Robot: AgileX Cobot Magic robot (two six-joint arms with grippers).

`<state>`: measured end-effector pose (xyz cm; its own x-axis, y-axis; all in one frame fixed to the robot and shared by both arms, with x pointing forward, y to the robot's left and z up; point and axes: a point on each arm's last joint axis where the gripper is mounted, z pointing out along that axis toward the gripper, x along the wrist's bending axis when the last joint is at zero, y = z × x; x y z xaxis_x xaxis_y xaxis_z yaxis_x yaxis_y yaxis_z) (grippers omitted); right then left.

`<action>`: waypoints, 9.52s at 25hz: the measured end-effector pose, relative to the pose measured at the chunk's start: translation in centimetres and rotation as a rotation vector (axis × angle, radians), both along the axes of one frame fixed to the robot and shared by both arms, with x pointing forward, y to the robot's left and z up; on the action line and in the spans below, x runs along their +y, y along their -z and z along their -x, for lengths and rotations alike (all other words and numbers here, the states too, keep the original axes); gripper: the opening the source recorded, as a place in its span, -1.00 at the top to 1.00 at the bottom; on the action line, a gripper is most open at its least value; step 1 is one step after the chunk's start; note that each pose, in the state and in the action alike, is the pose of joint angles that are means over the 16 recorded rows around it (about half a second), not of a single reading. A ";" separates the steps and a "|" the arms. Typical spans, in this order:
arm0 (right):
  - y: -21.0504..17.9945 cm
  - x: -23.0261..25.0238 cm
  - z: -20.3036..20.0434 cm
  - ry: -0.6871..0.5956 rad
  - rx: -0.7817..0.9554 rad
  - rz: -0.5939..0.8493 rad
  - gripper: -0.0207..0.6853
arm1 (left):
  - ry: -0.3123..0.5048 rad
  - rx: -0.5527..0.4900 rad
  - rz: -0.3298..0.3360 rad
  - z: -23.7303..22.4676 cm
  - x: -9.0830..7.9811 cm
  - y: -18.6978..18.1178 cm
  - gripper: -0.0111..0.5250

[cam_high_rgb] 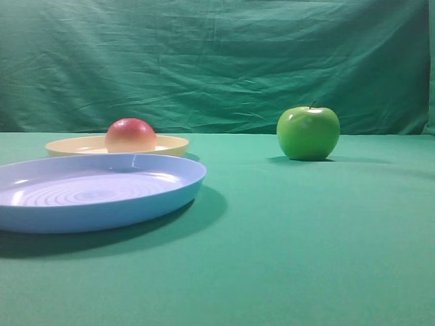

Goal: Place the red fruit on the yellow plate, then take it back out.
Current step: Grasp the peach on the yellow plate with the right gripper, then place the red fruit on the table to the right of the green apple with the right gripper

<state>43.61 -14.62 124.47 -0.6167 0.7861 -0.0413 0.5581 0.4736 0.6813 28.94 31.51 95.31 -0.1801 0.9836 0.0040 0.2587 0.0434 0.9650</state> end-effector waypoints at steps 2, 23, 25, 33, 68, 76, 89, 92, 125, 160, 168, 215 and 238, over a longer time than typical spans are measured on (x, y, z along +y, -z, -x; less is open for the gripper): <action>-0.1 -1.0 0.9 0.021 -0.020 0.000 0.94 | 0.000 0.000 0.000 0.0 0.0 0.0 0.96; 7.8 -12.3 10.5 0.369 -0.347 -0.259 0.94 | 0.000 0.000 0.000 0.0 0.0 0.0 0.96; 9.2 -12.8 11.1 0.406 -0.376 -0.283 0.94 | 0.000 0.000 0.000 0.0 0.0 0.0 0.96; 15.6 -14.1 13.0 0.524 -0.459 -0.337 0.94 | 0.000 0.000 0.000 0.0 0.0 0.0 0.96; 29.9 -14.8 14.6 0.580 -0.440 -0.239 0.94 | 0.001 0.000 -0.002 0.0 0.0 0.0 0.96; 29.9 -14.8 14.6 0.580 -0.442 -0.242 0.94 | 0.001 0.000 -0.002 0.0 0.0 0.0 0.96; 27.0 -14.8 14.7 0.603 -0.497 -0.335 0.94 | 0.001 0.000 -0.002 0.0 0.0 0.0 0.96; 24.7 -14.7 14.8 0.593 -0.524 -0.359 0.94 | 0.001 0.000 -0.002 0.0 0.0 0.0 0.96; 10.9 -9.3 7.5 0.165 -0.166 -0.199 0.94 | 0.000 0.000 -0.001 0.0 0.0 0.0 0.96; 18.2 14.2 -17.7 -0.373 0.041 -0.069 0.94 | 0.000 0.000 0.000 0.0 0.0 0.0 0.96; 21.5 18.3 -18.7 -0.455 0.005 -0.075 0.70 | 0.000 0.000 0.000 0.0 0.0 0.0 0.96; 24.6 20.4 -19.0 -0.528 0.022 -0.006 0.38 | 0.001 0.000 -0.002 0.0 0.0 0.0 0.96; 10.3 3.9 -11.0 -0.095 0.120 0.193 0.40 | 0.001 0.000 -0.002 0.0 0.0 0.0 0.96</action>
<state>54.62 -10.75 114.18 -0.6970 0.7090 -0.1071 0.5766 0.6430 0.5040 28.94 31.51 95.31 -0.1796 0.9837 0.0060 0.2591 0.0414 0.9650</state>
